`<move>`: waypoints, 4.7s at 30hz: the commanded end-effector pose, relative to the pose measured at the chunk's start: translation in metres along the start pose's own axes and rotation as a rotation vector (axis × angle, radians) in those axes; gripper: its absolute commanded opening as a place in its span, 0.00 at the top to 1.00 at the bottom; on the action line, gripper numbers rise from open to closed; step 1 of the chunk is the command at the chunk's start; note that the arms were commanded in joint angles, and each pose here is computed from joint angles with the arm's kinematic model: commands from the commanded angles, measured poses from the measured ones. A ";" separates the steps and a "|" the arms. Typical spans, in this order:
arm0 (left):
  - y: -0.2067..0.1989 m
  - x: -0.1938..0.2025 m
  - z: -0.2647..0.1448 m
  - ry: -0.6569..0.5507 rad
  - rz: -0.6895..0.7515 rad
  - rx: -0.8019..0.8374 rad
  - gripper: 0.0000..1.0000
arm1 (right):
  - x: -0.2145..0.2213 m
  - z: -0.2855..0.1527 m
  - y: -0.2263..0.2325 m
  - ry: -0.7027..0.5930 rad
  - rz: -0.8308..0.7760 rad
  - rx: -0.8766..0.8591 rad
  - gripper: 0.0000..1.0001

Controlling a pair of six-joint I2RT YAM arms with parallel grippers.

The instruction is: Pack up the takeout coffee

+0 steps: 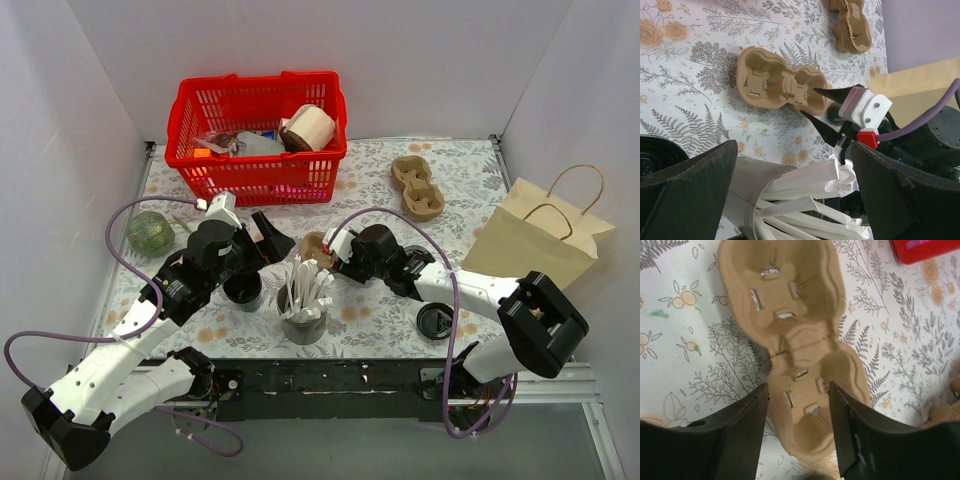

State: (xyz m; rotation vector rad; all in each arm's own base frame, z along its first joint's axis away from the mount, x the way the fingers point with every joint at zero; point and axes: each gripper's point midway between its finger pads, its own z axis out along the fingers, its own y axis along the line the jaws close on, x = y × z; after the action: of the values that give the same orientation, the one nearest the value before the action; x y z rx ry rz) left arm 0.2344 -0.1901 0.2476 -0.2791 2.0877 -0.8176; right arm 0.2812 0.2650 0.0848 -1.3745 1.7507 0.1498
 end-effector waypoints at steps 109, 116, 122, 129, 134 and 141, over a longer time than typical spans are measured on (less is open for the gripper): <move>-0.124 -0.143 0.071 -0.101 0.270 0.006 0.02 | -0.220 -0.119 -0.061 -0.425 -0.418 -0.040 0.99; -0.112 -0.121 0.073 -0.023 0.329 0.014 0.02 | -0.215 -0.108 -0.066 -0.380 -0.411 -0.006 0.99; -0.107 -0.121 0.049 -0.070 0.328 0.037 0.02 | -0.215 -0.105 -0.063 -0.364 -0.394 -0.024 0.99; -0.112 -0.097 0.058 0.035 0.363 0.113 0.02 | -0.219 -0.110 -0.058 -0.383 -0.391 -0.041 0.99; -0.104 -0.092 0.078 0.059 0.367 0.066 0.04 | -0.216 -0.109 -0.048 -0.380 -0.401 -0.082 0.99; -0.090 -0.099 0.092 0.041 0.382 -0.026 0.29 | -0.211 -0.108 -0.043 -0.375 -0.398 -0.094 0.99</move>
State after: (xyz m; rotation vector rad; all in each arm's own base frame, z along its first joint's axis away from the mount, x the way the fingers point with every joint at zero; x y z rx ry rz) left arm 0.3542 -0.2655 0.3094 0.1447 2.1497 -0.6272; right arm 0.2647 0.3401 0.3116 -1.6081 1.1552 0.2250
